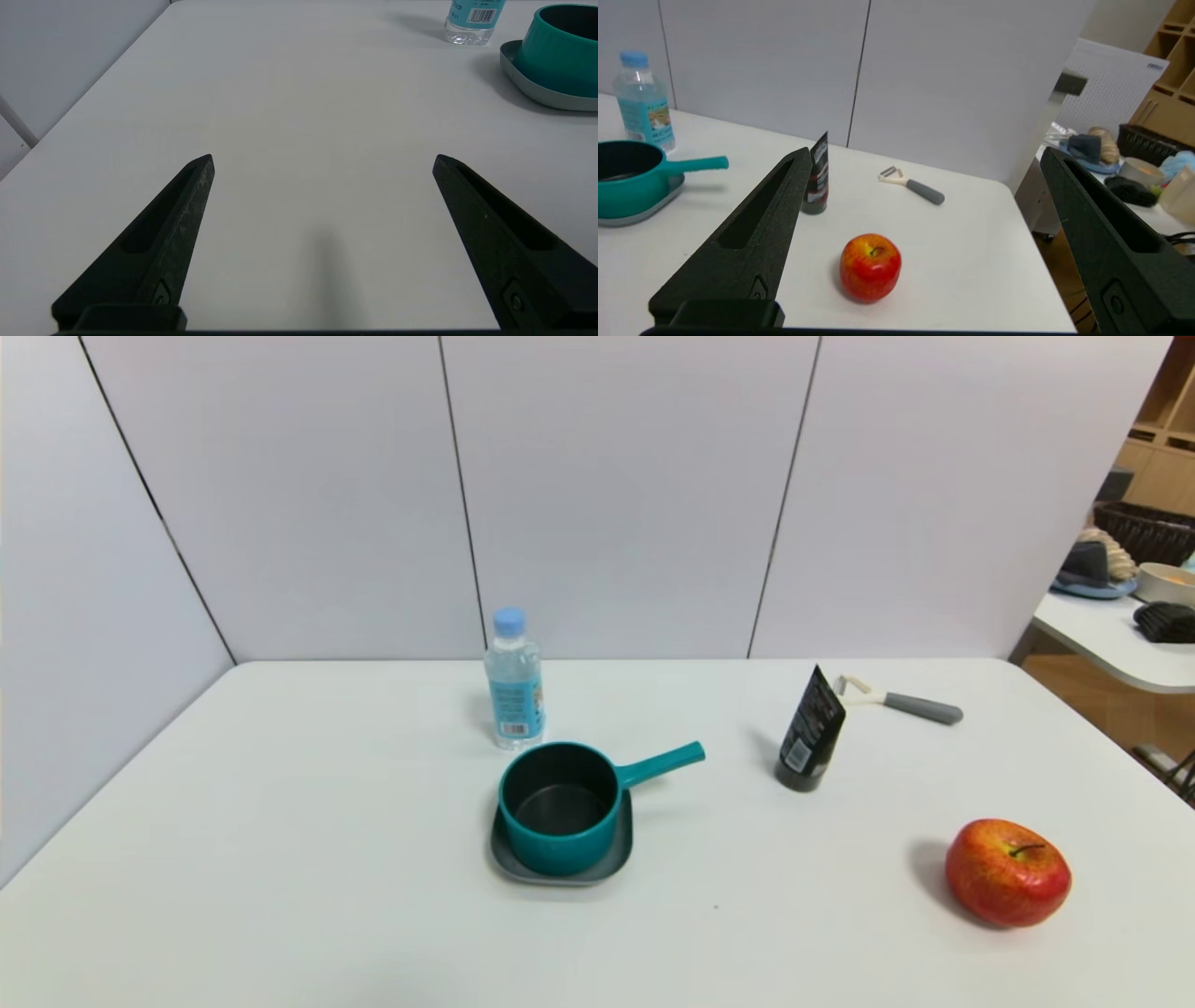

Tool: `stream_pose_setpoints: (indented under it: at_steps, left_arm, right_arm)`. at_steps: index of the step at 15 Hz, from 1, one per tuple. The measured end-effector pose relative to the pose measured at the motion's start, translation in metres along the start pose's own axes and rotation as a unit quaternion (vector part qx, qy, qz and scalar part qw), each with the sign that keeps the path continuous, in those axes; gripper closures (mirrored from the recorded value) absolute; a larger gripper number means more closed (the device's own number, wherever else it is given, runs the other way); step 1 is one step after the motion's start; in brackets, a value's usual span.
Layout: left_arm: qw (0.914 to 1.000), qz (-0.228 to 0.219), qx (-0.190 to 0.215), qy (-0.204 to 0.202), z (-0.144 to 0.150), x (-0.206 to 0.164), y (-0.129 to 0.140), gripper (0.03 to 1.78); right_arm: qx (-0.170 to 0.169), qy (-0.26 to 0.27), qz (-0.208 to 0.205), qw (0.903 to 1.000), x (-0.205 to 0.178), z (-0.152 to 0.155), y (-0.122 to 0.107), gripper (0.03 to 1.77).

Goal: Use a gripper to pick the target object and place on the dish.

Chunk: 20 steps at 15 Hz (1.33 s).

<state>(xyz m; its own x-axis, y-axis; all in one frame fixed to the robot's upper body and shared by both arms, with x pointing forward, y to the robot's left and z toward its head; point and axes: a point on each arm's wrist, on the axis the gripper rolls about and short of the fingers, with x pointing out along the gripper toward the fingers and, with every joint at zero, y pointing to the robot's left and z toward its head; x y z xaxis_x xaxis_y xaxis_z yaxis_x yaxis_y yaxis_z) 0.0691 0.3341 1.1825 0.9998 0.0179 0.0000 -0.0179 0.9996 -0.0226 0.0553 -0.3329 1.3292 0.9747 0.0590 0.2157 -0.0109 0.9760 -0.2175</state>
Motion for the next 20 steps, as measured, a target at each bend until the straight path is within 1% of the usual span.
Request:
stream_pose_setpoints:
  at_steps: [4,6,8,12,14,17,20]
  left_arm:
    - [1.0,0.0,0.0,0.0,0.0,0.0,0.0,0.12]
    - [1.0,0.0,0.0,0.0,0.0,0.0,0.0,0.12]
    - [1.0,0.0,0.0,0.0,0.0,0.0,0.0,0.12]
    - [1.0,0.0,0.0,0.0,0.0,0.0,0.0,0.12]
    - [1.0,0.0,0.0,0.0,0.0,0.0,0.0,0.12]
    - [1.0,0.0,0.0,0.0,0.0,0.0,0.0,0.12]
    - [1.0,0.0,0.0,0.0,0.0,0.0,0.0,0.12]
  right_arm:
    - [0.021,0.03,0.016,0.9992,-0.01,-0.044,0.009,0.1]
    - [0.035,0.064,0.025,0.997,-0.018,-0.067,0.014,0.1]
    - [0.042,0.103,0.033,0.9932,-0.024,-0.091,0.02,0.1]
    - [0.047,0.127,0.025,0.9905,-0.024,-0.125,0.026,0.1]
    - [0.049,0.133,0.01,0.9898,-0.022,-0.135,0.027,0.1]
    - [0.055,0.139,0.008,0.9887,-0.022,-0.14,0.028,0.09]
    - [0.075,0.122,0.001,0.9897,-0.02,-0.14,0.028,0.09]
